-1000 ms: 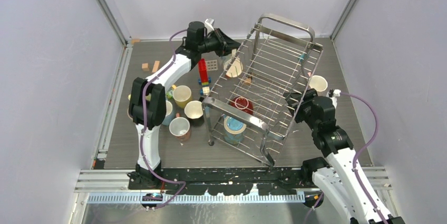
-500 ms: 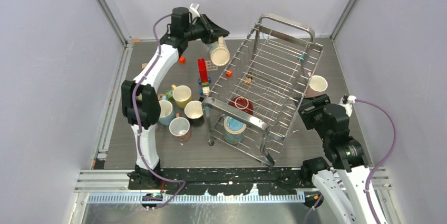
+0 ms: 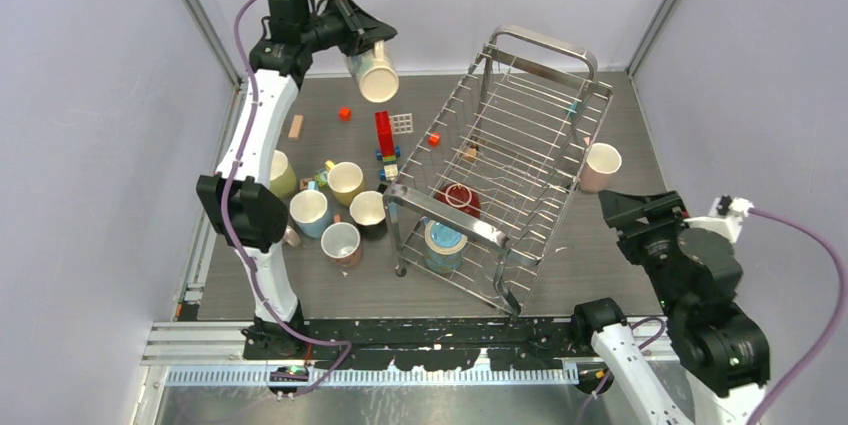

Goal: Unload the cups from the dish rack
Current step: Unload the cup from the dish rack.

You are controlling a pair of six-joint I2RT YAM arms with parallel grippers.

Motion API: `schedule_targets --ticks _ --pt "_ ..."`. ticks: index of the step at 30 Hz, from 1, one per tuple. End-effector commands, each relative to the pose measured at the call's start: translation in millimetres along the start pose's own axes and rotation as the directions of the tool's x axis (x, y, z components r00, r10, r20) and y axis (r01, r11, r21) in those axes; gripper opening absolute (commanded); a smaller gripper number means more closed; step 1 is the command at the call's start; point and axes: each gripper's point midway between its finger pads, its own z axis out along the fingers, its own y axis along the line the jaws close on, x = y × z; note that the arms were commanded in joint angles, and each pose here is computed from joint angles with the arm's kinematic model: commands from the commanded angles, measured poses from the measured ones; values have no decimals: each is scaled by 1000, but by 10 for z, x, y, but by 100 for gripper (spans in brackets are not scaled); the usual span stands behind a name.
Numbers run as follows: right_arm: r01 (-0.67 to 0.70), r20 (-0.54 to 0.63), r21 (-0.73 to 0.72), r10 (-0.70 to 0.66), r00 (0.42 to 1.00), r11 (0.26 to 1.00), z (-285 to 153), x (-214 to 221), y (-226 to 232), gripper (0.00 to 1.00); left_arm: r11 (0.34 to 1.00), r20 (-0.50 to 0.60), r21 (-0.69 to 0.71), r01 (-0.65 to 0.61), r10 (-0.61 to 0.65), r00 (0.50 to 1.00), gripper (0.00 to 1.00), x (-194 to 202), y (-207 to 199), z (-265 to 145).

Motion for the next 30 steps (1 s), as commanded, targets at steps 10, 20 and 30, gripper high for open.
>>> schedule_targets --ticks 10,20,30 --pt "173 31 -340 -173 985 925 -563 -503 1219 70 942 97 233 -243 226 969 0 -40 -1351 -933" --pt "189 -46 -625 -278 960 758 -532 -431 2189 72 874 134 383 -300 269 954 0 171 -2052 -1363" --pt "203 -44 -807 -399 916 555 -456 -397 2923 74 785 116 525 -329 318 941 0 548 -2593 -1701"
